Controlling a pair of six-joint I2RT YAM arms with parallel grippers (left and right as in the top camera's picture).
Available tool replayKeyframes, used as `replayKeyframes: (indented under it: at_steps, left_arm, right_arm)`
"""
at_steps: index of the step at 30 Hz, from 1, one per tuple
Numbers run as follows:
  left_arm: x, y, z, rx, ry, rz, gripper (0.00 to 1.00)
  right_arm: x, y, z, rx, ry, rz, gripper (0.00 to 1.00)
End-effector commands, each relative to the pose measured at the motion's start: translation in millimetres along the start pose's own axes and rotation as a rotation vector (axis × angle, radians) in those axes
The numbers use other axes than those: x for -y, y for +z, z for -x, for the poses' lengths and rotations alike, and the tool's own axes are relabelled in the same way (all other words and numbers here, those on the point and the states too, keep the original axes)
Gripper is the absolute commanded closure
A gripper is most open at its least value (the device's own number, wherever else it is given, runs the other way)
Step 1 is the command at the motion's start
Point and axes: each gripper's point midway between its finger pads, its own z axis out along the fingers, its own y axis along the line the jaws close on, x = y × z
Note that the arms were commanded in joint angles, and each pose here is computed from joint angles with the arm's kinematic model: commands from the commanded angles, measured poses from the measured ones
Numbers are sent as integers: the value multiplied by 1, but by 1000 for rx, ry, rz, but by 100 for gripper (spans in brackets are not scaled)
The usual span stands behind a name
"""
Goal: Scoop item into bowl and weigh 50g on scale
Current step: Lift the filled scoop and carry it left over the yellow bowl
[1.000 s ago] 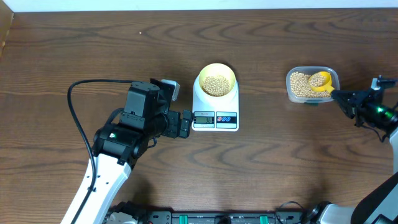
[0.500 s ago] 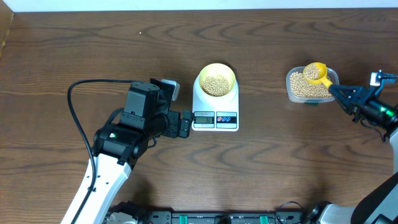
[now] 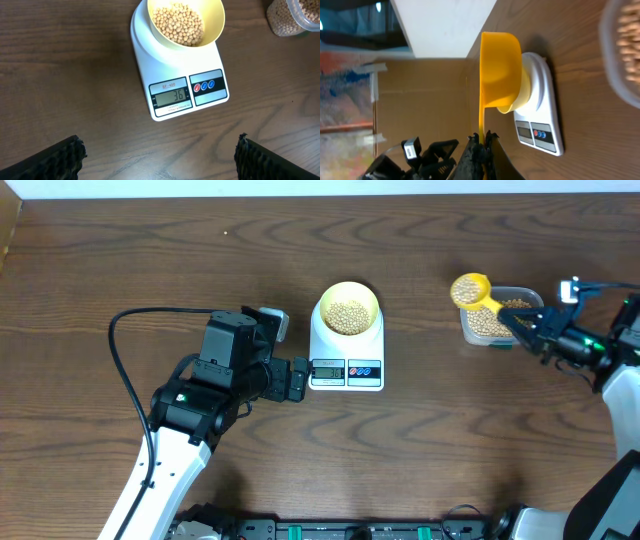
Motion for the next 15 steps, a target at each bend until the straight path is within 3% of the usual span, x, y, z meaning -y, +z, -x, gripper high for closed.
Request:
replayKeyframes:
  at_steps: [1, 15]
  left_arm:
    - [-1, 0, 0, 2, 18, 6, 2]
    - [-1, 0, -1, 2, 18, 5, 2]
  right_arm:
    - [-13, 15, -9, -61, 23, 44, 99]
    - [-28, 37, -2, -57, -10, 47, 99]
